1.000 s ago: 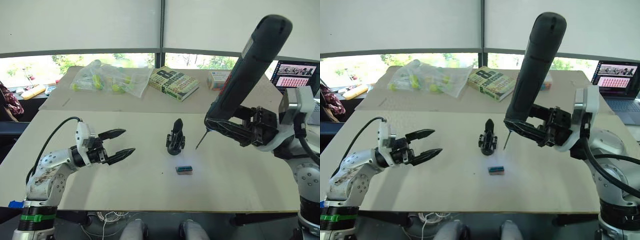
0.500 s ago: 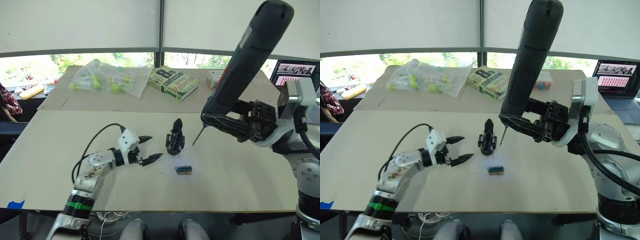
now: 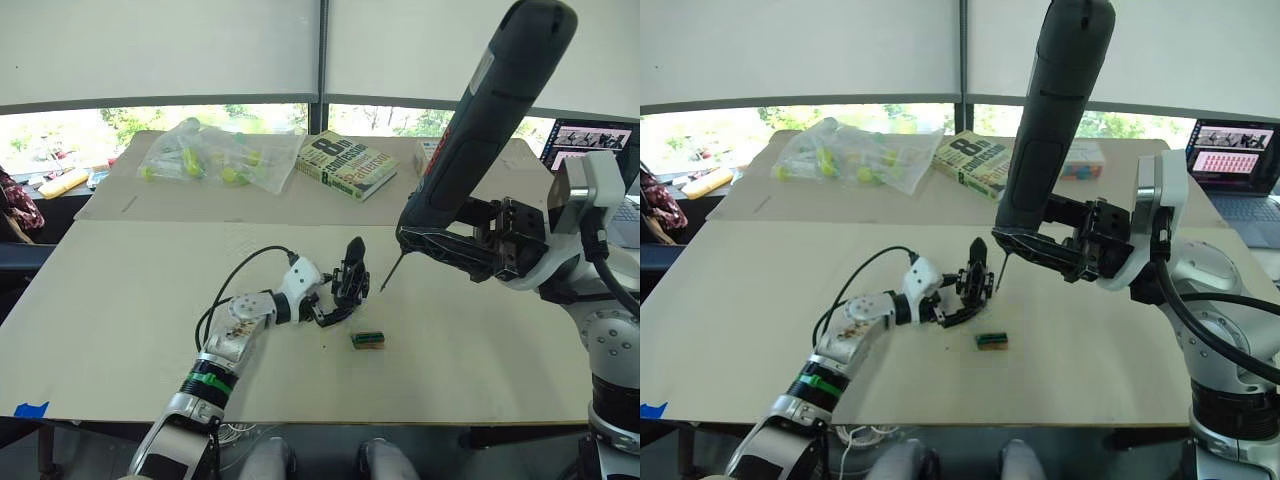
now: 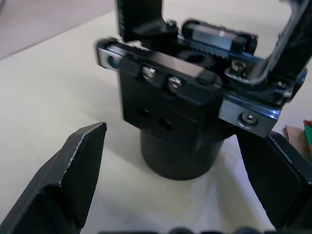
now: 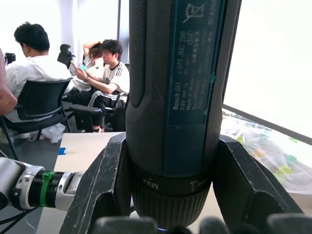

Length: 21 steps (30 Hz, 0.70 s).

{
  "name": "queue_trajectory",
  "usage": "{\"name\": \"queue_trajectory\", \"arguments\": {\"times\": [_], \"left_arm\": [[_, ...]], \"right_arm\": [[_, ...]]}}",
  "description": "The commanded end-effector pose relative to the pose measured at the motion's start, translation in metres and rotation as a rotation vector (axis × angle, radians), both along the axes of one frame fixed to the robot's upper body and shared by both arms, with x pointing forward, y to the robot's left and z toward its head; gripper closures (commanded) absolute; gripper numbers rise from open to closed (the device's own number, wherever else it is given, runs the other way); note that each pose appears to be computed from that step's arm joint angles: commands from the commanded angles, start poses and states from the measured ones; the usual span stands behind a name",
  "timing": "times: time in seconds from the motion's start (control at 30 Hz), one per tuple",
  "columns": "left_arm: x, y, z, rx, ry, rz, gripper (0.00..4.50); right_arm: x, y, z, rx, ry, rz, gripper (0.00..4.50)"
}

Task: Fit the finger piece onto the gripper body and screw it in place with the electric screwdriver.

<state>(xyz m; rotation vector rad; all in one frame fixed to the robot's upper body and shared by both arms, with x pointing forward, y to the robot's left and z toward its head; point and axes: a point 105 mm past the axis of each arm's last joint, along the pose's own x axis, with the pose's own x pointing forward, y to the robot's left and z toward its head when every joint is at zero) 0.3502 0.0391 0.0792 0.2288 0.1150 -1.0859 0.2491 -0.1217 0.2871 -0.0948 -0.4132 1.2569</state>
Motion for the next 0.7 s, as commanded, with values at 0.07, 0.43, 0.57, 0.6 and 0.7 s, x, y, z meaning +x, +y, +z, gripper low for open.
{"name": "queue_trajectory", "arguments": {"times": [0.07, 0.43, 0.57, 0.6, 0.7], "left_arm": [[0.005, -0.007, 0.009, 0.010, -0.055, -0.019, 0.09], [0.003, -0.018, -0.002, 0.018, -0.020, -0.028, 0.32], [-0.001, -0.015, -0.006, 0.011, 0.003, -0.048, 1.86], [-0.001, -0.013, -0.007, 0.009, 0.003, -0.057, 2.18], [-0.006, -0.009, -0.012, 0.024, 0.001, -0.125, 2.20]], "right_arm": [[-0.007, -0.003, 0.013, 0.000, -0.064, -0.009, 2.58], [-0.007, -0.007, 0.011, 0.004, -0.065, -0.032, 2.58], [-0.007, -0.008, 0.011, 0.000, -0.064, -0.036, 2.58], [-0.007, -0.009, 0.011, -0.001, -0.064, -0.036, 2.58], [-0.007, -0.009, 0.011, -0.004, -0.062, -0.036, 2.58]]}}
